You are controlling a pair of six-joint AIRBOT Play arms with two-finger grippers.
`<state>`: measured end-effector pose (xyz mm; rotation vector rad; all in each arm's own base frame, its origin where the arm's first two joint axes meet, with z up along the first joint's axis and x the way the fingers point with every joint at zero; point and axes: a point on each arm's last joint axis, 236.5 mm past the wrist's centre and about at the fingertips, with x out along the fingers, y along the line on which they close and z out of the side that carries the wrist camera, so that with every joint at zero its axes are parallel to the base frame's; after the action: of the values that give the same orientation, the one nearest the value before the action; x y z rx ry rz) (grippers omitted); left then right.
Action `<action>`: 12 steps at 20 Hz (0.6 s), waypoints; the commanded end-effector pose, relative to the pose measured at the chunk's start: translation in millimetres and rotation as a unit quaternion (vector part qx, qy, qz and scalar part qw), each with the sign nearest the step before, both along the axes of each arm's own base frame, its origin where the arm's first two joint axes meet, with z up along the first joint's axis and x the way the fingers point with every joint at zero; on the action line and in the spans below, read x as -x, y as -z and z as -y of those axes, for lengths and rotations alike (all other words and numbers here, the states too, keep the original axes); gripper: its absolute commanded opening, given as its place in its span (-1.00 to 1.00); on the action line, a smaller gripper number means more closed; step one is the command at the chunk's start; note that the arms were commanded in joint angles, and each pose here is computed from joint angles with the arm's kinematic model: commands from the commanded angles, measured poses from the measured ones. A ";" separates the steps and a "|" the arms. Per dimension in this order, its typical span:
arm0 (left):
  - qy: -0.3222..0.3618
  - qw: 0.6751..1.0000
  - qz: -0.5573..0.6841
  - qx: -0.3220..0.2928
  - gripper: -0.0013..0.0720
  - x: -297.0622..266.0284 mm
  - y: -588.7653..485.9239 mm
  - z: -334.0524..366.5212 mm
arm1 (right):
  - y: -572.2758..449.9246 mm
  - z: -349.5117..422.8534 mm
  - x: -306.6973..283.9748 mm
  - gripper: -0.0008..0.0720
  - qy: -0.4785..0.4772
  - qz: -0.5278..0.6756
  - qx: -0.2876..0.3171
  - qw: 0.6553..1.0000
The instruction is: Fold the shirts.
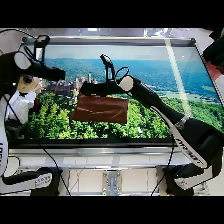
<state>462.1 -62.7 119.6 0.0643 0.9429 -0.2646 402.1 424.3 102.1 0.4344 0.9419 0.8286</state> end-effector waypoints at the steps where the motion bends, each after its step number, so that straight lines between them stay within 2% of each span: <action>1: -0.025 1.000 0.009 -0.006 -0.92 4.2 -12.2 -24.0 | 18.6 70.6 -19.0 0.92 0.005 0.014 0.127 0.992; 3: -0.022 1.000 0.008 -0.006 -0.92 4.1 -11.6 -20.6 | 49.3 189.7 -27.3 0.92 0.044 -0.041 0.282 0.957; 4: -0.021 1.000 0.008 -0.006 -0.92 4.1 -11.1 -19.9 | 63.5 245.3 -25.9 0.92 0.063 -0.080 0.340 0.935; 5: -0.021 1.000 0.007 -0.006 -0.92 4.0 -10.8 -20.2 | 74.5 278.3 -26.7 0.92 0.086 -0.111 0.349 0.927; 6: -0.021 1.000 0.007 -0.006 -0.92 4.0 -10.8 -20.2 | 87.4 295.6 -29.5 0.92 0.112 -0.140 0.320 0.930; 9: -0.019 1.000 0.007 0.004 -0.92 4.1 -11.0 -16.0 | 135.1 294.5 -29.9 0.92 0.180 -0.228 0.156 0.944; 12: -0.018 1.000 0.005 0.005 -0.92 3.8 -10.0 -14.1 | 168.3 269.7 -7.9 0.92 0.140 -0.296 0.028 0.944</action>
<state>458.2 -46.1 129.7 0.0475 0.9315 -0.2290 420.8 144.5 -46.8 0.4907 1.3982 0.3078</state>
